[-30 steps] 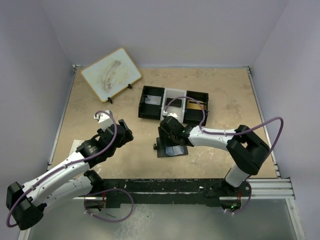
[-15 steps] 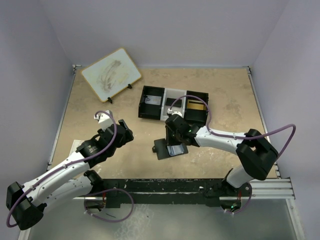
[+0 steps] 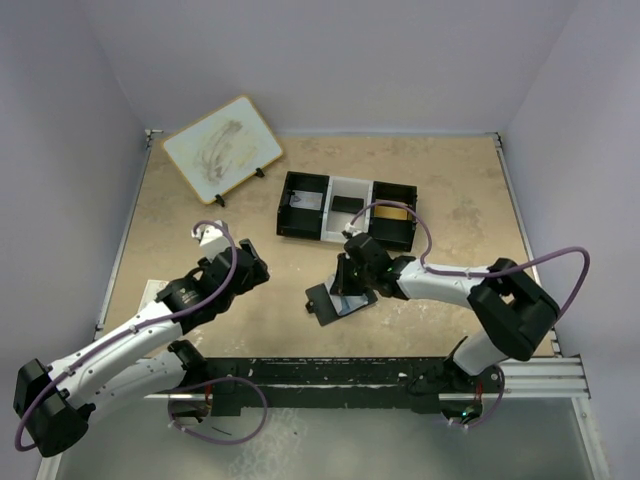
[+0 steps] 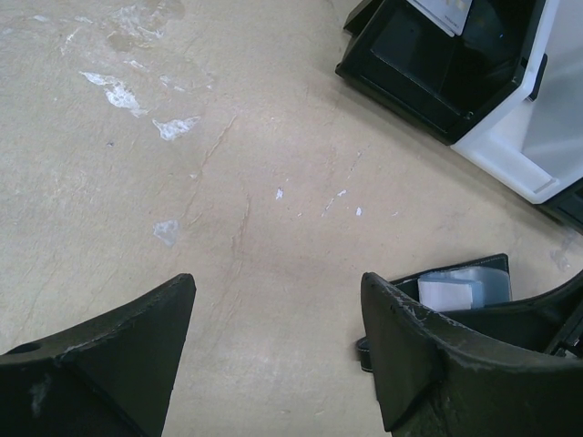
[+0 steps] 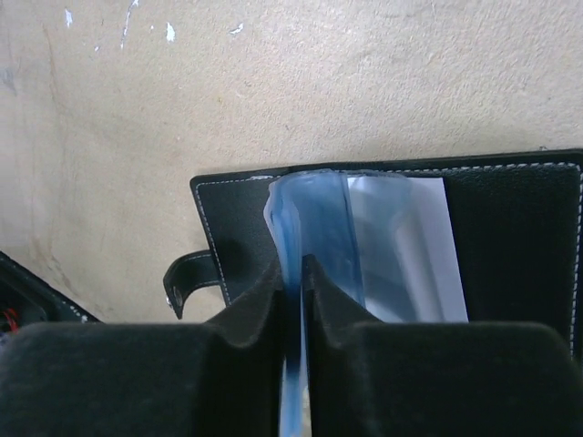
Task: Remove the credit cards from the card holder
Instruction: Adjust the card holder at the center of the board, then reset both arms
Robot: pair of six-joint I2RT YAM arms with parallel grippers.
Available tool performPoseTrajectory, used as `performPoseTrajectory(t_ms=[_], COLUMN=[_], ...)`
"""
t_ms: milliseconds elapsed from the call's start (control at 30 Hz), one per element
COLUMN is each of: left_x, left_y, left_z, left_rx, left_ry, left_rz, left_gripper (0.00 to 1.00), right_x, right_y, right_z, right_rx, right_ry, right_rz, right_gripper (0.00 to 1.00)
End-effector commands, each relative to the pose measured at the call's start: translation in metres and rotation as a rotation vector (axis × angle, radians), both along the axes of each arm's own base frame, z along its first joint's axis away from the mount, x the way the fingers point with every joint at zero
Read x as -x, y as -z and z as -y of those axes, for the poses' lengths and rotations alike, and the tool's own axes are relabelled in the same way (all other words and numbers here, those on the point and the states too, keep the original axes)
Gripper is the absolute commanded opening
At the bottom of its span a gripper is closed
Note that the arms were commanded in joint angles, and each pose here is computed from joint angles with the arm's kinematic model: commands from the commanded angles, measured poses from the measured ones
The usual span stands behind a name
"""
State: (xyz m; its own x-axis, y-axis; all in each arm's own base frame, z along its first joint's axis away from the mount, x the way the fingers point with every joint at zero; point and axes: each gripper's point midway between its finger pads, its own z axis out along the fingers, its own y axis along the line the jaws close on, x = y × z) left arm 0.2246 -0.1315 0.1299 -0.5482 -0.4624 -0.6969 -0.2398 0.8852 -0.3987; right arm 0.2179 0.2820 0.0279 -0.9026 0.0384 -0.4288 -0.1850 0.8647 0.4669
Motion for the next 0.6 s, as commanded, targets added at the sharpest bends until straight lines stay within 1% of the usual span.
performPoseTrajectory(t_ms=[0,67,100,233,367,500,567], left_x=[-0.008,-0.008,-0.009,-0.011,-0.014,-0.015,-0.015], left_y=[-0.024,-0.028,-0.031,-0.049,-0.073,-0.097,-0.113], left_z=[0.008,0.004,0.002,-0.012,-0.032,-0.057,-0.068], left_rx=[0.049,0.034,0.023,-0.022,-0.086,-0.171,-0.206], left_ry=[-0.002,-0.009,-0.016,-0.059,-0.127,-0.22,-0.262], left_rz=[0.056,0.06,0.064,0.093,0.142,0.179,0.201], left_gripper=[0.71,0.71,0.72,0.73,0.74,0.76,0.76], right_x=[-0.01,-0.018,-0.022,-0.045,-0.073,-0.093,-0.1], right_y=[-0.028,-0.048,-0.061,-0.118,-0.17,-0.216,-0.234], right_z=[-0.008,-0.003,0.001,0.036,0.105,0.173,0.201], right_rx=[-0.061,-0.058,-0.057,-0.022,0.071,0.113,0.129], right_ry=[-0.004,0.017,0.029,0.123,0.315,0.463,0.509], right_rz=[0.054,0.105,0.143,0.318,0.507,0.675,0.734], right_gripper=[0.24,0.42,0.49,0.7,0.91,0.99,1.0])
